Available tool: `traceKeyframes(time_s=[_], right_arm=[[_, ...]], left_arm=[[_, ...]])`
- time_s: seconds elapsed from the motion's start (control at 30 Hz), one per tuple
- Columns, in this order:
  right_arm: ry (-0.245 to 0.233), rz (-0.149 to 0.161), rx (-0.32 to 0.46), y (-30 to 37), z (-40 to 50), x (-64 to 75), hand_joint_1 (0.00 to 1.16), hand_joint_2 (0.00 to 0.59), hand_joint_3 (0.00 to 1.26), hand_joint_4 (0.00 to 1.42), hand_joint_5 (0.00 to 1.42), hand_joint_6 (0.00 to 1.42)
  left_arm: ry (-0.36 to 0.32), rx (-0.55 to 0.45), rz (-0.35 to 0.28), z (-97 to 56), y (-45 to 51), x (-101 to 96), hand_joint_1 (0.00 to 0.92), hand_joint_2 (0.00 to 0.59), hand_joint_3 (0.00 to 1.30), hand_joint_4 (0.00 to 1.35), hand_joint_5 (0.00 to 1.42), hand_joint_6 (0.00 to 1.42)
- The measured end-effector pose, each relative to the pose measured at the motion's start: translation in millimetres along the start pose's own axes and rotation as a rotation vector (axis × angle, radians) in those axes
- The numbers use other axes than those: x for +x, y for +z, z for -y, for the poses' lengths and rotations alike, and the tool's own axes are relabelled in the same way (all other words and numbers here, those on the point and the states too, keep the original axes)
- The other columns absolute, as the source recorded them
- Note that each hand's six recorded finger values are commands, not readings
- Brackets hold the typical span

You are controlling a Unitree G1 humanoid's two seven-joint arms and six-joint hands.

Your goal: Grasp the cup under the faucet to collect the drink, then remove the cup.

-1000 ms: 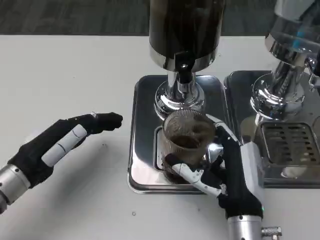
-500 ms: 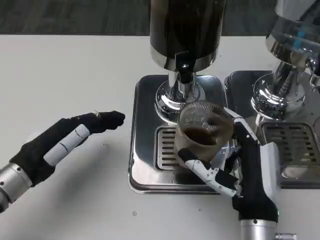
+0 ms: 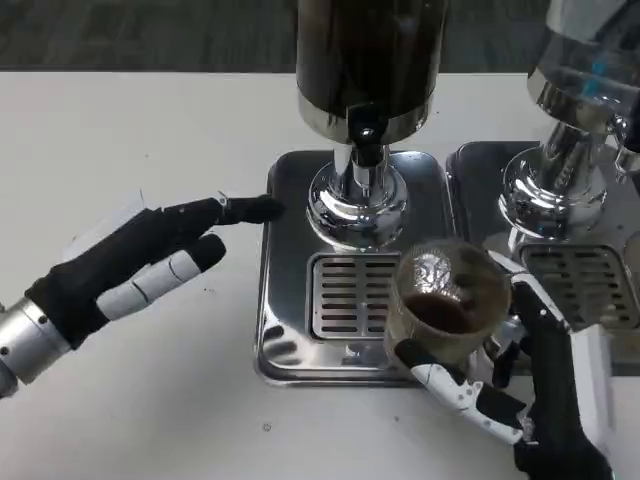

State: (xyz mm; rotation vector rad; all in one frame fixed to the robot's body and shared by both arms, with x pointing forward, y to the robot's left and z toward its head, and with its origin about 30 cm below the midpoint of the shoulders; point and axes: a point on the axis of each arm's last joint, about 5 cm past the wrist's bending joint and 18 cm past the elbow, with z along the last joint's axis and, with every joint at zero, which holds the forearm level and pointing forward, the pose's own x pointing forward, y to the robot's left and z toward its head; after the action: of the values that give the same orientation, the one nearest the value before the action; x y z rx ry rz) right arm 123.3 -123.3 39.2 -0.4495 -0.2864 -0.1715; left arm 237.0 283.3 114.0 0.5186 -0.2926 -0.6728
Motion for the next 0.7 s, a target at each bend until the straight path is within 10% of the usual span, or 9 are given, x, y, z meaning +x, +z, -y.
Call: traceKeyframes(time_s=[0.7], right_arm=[[0.043,0.003,-0.024,15.3,25.1,-22.4,0.9,0.156,0.59,0.69,0.91,1.28]], left_arm=[[-0.145,0.186,0.094,8.2,21.9,-27.2,0.0,0.135,0.18,0.1,0.09,0.09]])
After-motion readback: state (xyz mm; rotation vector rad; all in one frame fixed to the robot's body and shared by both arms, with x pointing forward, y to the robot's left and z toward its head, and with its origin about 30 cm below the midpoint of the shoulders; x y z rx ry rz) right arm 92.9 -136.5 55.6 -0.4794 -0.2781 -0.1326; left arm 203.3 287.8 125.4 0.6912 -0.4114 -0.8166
